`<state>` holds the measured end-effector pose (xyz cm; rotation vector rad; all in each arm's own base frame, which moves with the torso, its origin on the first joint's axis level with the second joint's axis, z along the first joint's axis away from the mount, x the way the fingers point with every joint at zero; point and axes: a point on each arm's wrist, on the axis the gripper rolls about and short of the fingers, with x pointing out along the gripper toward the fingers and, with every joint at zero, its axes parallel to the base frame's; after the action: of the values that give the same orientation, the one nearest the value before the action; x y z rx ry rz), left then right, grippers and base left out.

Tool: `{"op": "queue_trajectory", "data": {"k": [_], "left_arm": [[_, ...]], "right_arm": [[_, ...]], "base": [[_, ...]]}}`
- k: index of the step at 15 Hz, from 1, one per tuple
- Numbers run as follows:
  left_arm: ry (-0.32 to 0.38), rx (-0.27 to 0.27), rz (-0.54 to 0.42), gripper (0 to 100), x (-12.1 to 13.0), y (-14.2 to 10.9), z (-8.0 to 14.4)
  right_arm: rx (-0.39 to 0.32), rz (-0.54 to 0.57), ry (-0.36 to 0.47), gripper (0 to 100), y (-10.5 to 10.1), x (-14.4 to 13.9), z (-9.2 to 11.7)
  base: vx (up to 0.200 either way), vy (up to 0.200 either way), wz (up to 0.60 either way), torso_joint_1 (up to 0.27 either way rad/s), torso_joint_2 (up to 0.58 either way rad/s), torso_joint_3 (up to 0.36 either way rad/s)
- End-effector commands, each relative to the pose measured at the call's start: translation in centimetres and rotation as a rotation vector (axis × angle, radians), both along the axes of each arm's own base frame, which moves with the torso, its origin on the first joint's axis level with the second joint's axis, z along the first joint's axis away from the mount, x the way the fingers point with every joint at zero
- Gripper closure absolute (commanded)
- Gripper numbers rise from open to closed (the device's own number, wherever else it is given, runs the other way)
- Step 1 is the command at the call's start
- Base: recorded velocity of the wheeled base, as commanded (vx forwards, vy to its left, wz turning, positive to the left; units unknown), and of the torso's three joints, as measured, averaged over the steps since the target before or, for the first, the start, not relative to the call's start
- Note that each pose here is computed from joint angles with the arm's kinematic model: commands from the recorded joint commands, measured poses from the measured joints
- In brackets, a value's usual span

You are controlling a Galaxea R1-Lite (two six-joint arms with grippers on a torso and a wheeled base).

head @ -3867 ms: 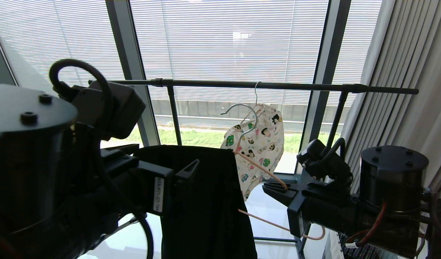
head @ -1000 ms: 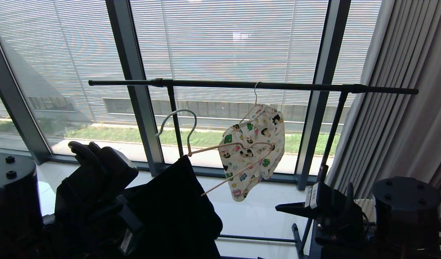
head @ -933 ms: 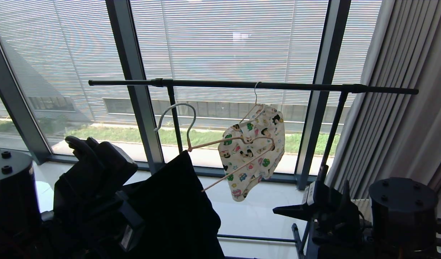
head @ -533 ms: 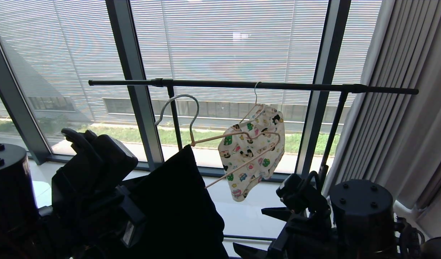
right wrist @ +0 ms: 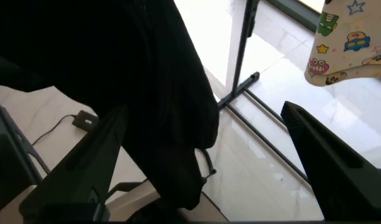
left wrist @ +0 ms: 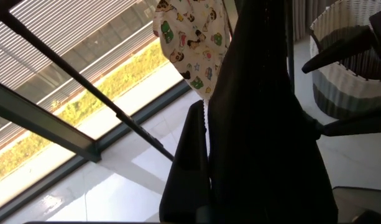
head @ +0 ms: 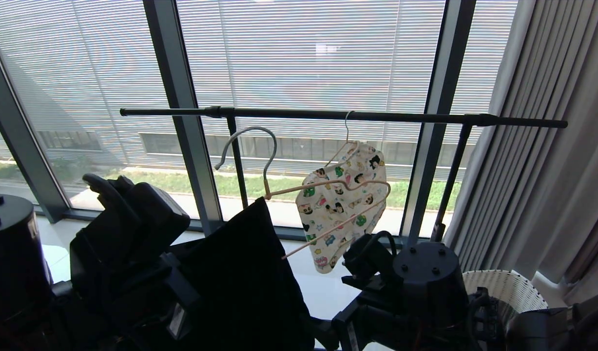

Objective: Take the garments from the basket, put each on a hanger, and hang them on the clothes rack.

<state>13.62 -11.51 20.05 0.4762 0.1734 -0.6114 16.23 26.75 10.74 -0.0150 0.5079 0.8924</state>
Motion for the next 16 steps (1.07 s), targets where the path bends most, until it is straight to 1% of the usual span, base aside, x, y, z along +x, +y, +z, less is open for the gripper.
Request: {"op": "queue_trajectory", "data": {"k": [1,3,6,9,10,11,13,15,16], "left_arm": [[0.001,0.009,-0.023,100,-0.5,-0.6,-0.2],[0.003,0.013,-0.014,100,-0.4,-0.7,-0.2],[0.002,0.012,-0.017,100,-0.4,-0.7,-0.2],[-0.001,0.012,-0.030,100,-0.6,-0.9,-0.1],[-0.002,0.014,-0.024,100,-0.7,-0.8,-0.2],[-0.003,0.014,-0.021,100,-0.7,-0.8,-0.2],[0.000,0.032,0.016,100,-0.8,-0.5,-0.6],[0.011,0.063,0.051,100,-1.2,0.0,-1.5],[0.019,0.073,0.055,100,-1.3,0.2,-1.9]], "right_arm": [[-0.049,-0.033,0.009,0,0.5,0.4,-1.5],[-0.066,-0.080,-0.002,0,0.3,0.6,-1.8],[-0.082,-0.120,-0.014,0,0.2,0.8,-2.0],[-0.129,-0.178,-0.034,0,0.3,1.1,-2.9],[-0.158,-0.220,-0.058,0,0.0,1.6,-3.1],[-0.178,-0.252,-0.077,0,-0.4,2.1,-3.2],[-0.244,-0.350,-0.131,0,-2.0,4.3,-3.2],[-0.281,-0.408,-0.166,0,-3.7,6.0,-2.7],[-0.286,-0.417,-0.175,0,-4.1,6.3,-2.5]], "base": [[0.000,0.000,0.00,0.000,0.00,0.000],[0.000,0.000,0.00,0.000,0.00,0.000],[0.000,0.000,0.00,0.000,0.00,0.000],[0.000,0.000,0.00,0.000,0.00,0.000],[0.000,0.000,0.00,0.000,0.00,0.000],[0.000,0.000,0.00,0.000,0.00,0.000],[0.000,0.000,0.00,0.000,0.00,0.000],[0.000,0.000,0.00,0.000,0.00,0.000],[0.000,0.000,0.00,0.000,0.00,0.000]]}}
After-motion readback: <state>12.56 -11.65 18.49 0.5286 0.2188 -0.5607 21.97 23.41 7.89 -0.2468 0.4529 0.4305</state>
